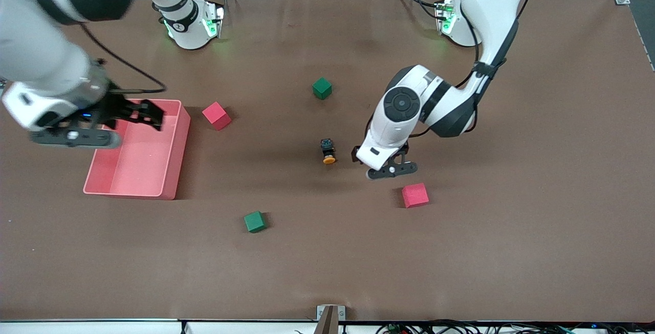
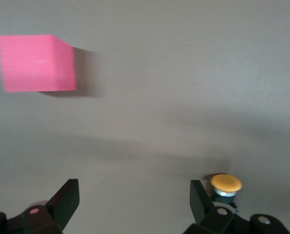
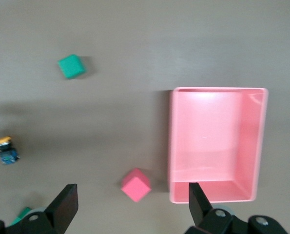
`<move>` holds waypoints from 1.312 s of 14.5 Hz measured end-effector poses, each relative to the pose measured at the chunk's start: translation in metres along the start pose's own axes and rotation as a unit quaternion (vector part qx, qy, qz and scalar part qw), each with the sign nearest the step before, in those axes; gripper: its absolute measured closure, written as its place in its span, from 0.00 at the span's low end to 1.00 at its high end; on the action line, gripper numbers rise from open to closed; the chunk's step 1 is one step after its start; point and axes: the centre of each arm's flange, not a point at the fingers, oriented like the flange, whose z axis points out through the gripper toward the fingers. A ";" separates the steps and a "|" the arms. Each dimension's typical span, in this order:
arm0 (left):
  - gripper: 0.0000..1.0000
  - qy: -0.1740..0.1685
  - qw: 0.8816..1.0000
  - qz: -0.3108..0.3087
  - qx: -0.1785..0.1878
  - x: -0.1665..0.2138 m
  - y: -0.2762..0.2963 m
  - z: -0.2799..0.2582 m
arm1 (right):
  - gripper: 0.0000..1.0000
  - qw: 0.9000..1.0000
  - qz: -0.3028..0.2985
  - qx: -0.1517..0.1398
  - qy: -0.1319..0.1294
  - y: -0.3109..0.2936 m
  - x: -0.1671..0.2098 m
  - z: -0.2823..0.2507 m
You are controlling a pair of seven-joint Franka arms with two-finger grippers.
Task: Place and upright button with both arms
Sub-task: 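Lower the left gripper onto the button and close on it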
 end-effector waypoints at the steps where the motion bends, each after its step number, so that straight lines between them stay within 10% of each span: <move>1: 0.00 0.000 1.000 -0.003 -0.003 -0.001 0.010 0.004 | 0.00 1.000 0.002 0.004 -0.002 0.025 -0.001 -0.005; 8: 0.00 0.028 0.999 0.007 -0.043 -0.039 0.081 0.035 | 0.00 0.999 -0.024 0.031 -0.013 0.175 -0.008 0.008; 19: 0.00 0.033 0.998 0.043 -0.038 -0.080 0.109 0.107 | 0.00 0.998 -0.032 0.038 0.046 0.181 -0.036 -0.002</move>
